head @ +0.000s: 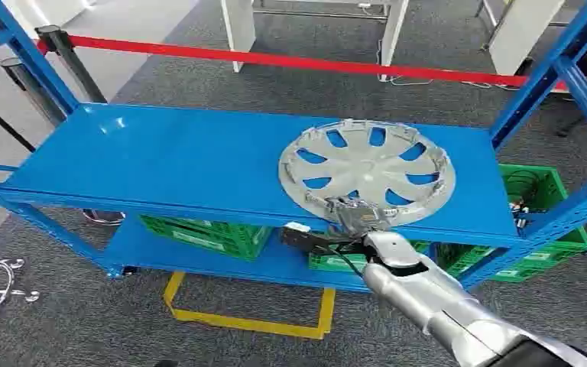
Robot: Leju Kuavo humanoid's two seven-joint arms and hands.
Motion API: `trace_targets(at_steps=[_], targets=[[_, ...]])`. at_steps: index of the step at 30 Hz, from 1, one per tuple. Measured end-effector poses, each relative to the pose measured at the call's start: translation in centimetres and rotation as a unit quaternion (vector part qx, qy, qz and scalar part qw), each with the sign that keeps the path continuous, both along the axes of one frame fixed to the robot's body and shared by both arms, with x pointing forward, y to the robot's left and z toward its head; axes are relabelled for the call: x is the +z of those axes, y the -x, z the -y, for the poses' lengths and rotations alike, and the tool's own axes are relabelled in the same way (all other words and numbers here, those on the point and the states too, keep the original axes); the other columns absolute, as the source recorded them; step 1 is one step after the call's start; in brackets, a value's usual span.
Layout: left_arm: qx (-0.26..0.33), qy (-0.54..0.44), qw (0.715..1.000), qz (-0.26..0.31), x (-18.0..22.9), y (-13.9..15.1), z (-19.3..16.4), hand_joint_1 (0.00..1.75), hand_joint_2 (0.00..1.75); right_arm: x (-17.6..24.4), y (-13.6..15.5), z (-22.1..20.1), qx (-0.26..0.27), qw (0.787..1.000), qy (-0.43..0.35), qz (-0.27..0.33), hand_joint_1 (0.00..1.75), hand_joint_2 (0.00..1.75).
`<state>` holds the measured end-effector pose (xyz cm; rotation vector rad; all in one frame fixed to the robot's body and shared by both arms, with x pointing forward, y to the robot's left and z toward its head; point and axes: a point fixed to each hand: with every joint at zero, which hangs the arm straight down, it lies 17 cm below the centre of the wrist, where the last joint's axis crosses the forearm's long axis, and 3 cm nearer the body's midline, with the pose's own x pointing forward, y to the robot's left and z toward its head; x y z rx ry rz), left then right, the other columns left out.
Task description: Take the parts from the cabinet and place them on the table.
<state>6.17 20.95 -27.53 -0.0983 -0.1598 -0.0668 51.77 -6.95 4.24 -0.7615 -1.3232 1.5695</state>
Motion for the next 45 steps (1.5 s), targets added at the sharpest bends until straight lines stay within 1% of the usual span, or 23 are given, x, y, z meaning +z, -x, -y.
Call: trace_targets(at_steps=[5,11,19,22,24,26,29,32,39,40,45], targets=[[0.005,0.0,1.0,-0.001,0.0,0.1,-0.1,0.0,0.0,1.4,0.1,-1.4,0.012,1.0,-0.019,0.006,1.75,1.75],[0.011,0.0,1.0,-0.001,0.0,0.1,-0.1,0.0,0.0,2.1,1.6,-3.5,0.034,0.998,-0.04,0.015,1.75,1.75],[0.016,-0.001,1.0,-0.002,-0.1,0.2,-0.2,0.0,0.0,4.3,2.8,-5.7,0.061,0.995,-0.067,0.044,1.75,1.75],[0.019,-0.003,1.0,-0.002,-0.1,0.2,-0.3,0.0,0.0,6.4,3.3,-6.4,0.072,0.99,-0.086,0.089,1.75,1.75],[0.018,-0.006,1.0,0.0,-0.1,0.2,-0.4,0.0,0.0,8.6,4.0,-6.8,0.083,0.981,-0.102,0.139,1.75,1.75],[0.017,-0.009,1.0,0.002,-0.1,0.1,-0.4,0.0,0.0,11.6,5.2,-7.3,0.097,0.967,-0.121,0.202,1.75,1.75],[0.013,-0.009,1.0,0.004,-0.1,0.1,-0.3,0.0,0.0,14.9,6.9,-7.5,0.112,0.946,-0.143,0.267,1.75,1.75],[0.008,-0.009,1.0,0.005,-0.1,0.1,-0.2,0.0,0.0,16.4,8.0,-7.4,0.12,0.934,-0.155,0.298,1.75,1.75],[0.003,-0.012,1.0,0.005,-0.1,0.1,-0.3,0.0,0.0,17.8,9.6,-6.7,0.129,0.917,-0.162,0.342,1.75,1.75],[0.002,-0.013,1.0,0.005,-0.1,0.1,-0.3,0.0,1.75,18.0,9.8,-6.6,0.131,0.914,-0.163,0.347,1.75,1.75],[-0.001,-0.016,1.0,0.006,-0.1,0.1,-0.4,0.0,1.75,18.0,10.8,-6.8,0.141,0.911,-0.162,0.352,1.75,1.75]])
